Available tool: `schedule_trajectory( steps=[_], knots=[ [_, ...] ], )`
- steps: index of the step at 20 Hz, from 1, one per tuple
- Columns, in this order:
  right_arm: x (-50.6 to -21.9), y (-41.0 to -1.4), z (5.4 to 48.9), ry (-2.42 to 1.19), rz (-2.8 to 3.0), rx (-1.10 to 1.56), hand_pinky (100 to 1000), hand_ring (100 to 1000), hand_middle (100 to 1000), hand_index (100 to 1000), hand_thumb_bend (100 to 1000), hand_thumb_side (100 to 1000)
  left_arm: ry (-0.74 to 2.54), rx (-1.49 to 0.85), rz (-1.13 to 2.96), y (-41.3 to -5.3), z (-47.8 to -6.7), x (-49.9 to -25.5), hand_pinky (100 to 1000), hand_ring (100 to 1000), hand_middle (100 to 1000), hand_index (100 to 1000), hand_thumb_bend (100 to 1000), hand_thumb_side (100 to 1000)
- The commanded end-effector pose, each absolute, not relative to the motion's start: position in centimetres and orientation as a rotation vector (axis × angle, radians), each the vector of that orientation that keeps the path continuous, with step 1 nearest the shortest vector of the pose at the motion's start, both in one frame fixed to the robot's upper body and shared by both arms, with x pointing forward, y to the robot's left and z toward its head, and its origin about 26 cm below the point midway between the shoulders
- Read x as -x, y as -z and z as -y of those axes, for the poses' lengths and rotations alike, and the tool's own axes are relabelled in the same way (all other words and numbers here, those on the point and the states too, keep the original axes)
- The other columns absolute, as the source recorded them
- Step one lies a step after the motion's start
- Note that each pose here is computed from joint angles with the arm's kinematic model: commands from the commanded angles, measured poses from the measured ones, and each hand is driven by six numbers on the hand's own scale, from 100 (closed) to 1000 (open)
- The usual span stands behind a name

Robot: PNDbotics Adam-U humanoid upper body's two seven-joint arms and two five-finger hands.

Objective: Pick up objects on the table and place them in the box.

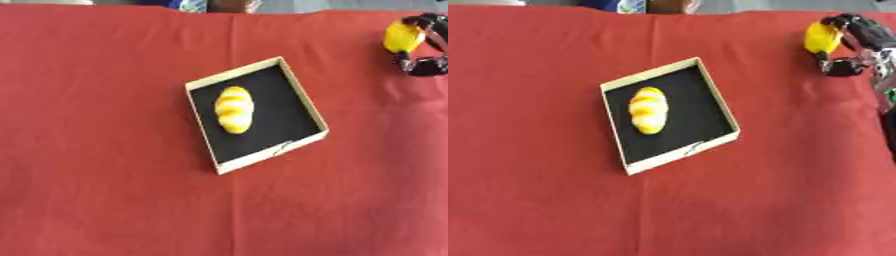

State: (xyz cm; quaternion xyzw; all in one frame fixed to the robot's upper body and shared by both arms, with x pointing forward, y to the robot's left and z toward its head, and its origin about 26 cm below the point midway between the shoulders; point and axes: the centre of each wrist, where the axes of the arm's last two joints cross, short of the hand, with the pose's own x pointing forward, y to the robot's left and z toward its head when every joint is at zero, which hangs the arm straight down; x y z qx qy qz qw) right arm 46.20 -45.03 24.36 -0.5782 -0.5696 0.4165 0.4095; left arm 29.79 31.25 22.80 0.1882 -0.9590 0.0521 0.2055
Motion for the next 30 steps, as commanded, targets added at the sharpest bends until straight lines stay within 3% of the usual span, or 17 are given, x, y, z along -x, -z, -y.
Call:
schedule_trajectory(
  steps=[1, 4, 8, 20, 30],
  knots=[
    [-46.1, -25.6, 45.3, -1.037, 1.437, 1.519, 835, 899, 688, 806, 129, 100, -0.127, -0.53, 2.701, -23.6, -31.4, -29.5, 840, 839, 675, 807, 100, 710],
    [-46.2, -25.6, 45.0, -1.016, 1.454, 1.555, 803, 815, 571, 706, 192, 100, -0.127, -0.529, 2.7, -23.6, -31.3, -29.5, 840, 839, 675, 807, 100, 711],
    [-46.4, -25.8, 44.6, -0.924, 1.562, 1.601, 779, 776, 519, 645, 100, 100, -0.127, -0.527, 2.698, -23.6, -31.3, -29.5, 840, 839, 675, 807, 100, 710],
    [-45.0, -30.6, 43.9, -0.903, 1.95, 1.482, 785, 769, 538, 650, 100, 100, -0.123, -0.531, 2.69, -23.5, -31.4, -29.5, 840, 838, 674, 808, 100, 708],
    [-41.6, -34.1, 36.9, -1.484, 2.239, 1.135, 783, 764, 539, 647, 100, 100, -0.111, -0.525, 2.7, -23.8, -31.3, -29.5, 840, 838, 675, 809, 100, 706]
  ],
)
